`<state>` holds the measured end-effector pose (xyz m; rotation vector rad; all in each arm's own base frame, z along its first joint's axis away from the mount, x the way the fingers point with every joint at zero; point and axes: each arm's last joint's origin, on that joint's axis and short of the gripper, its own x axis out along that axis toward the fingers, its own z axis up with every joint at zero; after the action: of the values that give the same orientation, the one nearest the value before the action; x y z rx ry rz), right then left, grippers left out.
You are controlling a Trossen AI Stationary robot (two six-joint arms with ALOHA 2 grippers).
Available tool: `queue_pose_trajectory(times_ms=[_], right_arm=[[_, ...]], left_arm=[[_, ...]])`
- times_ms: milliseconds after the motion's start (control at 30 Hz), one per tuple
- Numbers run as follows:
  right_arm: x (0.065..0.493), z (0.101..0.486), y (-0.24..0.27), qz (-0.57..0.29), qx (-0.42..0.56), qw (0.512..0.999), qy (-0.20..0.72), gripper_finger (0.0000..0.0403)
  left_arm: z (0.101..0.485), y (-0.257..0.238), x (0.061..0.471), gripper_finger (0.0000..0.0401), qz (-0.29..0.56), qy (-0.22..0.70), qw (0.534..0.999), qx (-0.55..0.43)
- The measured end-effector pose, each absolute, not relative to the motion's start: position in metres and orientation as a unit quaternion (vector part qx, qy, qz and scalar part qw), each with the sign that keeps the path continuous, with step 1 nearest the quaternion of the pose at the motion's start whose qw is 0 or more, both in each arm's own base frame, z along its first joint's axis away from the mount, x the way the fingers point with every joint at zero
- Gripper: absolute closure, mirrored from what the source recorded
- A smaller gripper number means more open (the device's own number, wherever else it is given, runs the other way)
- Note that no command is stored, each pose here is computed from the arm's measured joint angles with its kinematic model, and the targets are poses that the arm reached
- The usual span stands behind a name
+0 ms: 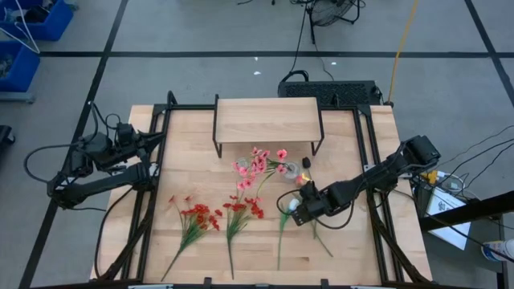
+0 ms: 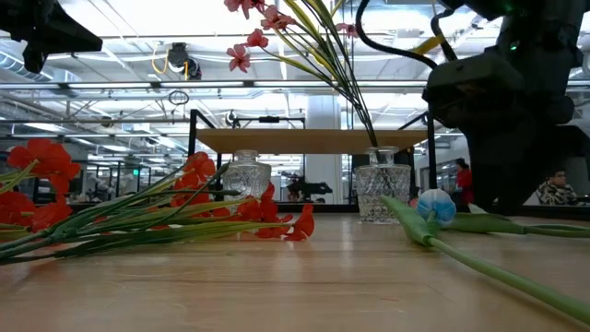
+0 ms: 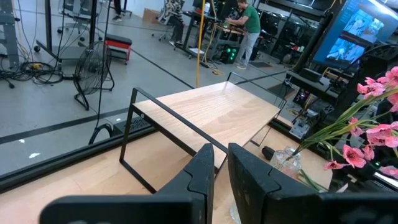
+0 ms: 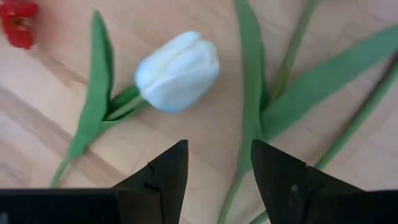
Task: Pick and place flowers into a vace then onto a shelf
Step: Put the pink tulip into the right transparent vase
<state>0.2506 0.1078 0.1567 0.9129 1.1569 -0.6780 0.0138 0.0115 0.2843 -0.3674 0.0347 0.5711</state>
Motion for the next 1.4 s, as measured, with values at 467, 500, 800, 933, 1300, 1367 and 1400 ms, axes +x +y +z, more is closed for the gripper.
queue_pose_trajectory(times_ms=[467, 500, 800, 933, 1300, 1367, 1400], right_arm=[[0.243, 0.134, 0.094, -0.320, 0.403, 0.684, 0.517, 0.0234], [0.243, 0.131, 0.093, -0.322, 0.403, 0.678, 0.524, 0.0234], [0.238, 0.120, 0.089, -0.320, 0.376, 0.664, 0.562, 0.0276], [0.238, 0.124, 0.088, -0.310, 0.365, 0.678, 0.557, 0.0373], [0.232, 0.165, 0.082, -0.310, 0.385, 0.744, 0.449, 0.0398], [0.228, 0.177, 0.081, -0.317, 0.383, 0.765, 0.410, 0.0400], [0.225, 0.184, 0.081, -0.317, 0.382, 0.777, 0.388, 0.0400]], left_arm=[[0.284, 0.012, 0.014, 0.0350, 0.280, 0.017, 0.943, -0.180], [0.284, 0.012, 0.014, 0.0350, 0.280, 0.017, 0.943, -0.180], [0.284, 0.012, 0.014, 0.0350, 0.280, 0.017, 0.943, -0.180], [0.284, 0.012, 0.014, 0.0350, 0.280, 0.017, 0.943, -0.180], [0.284, 0.011, 0.014, 0.0350, 0.280, 0.017, 0.943, -0.180], [0.284, 0.012, 0.014, 0.0350, 0.280, 0.017, 0.943, -0.180], [0.284, 0.011, 0.014, 0.0350, 0.279, 0.017, 0.943, -0.180]])
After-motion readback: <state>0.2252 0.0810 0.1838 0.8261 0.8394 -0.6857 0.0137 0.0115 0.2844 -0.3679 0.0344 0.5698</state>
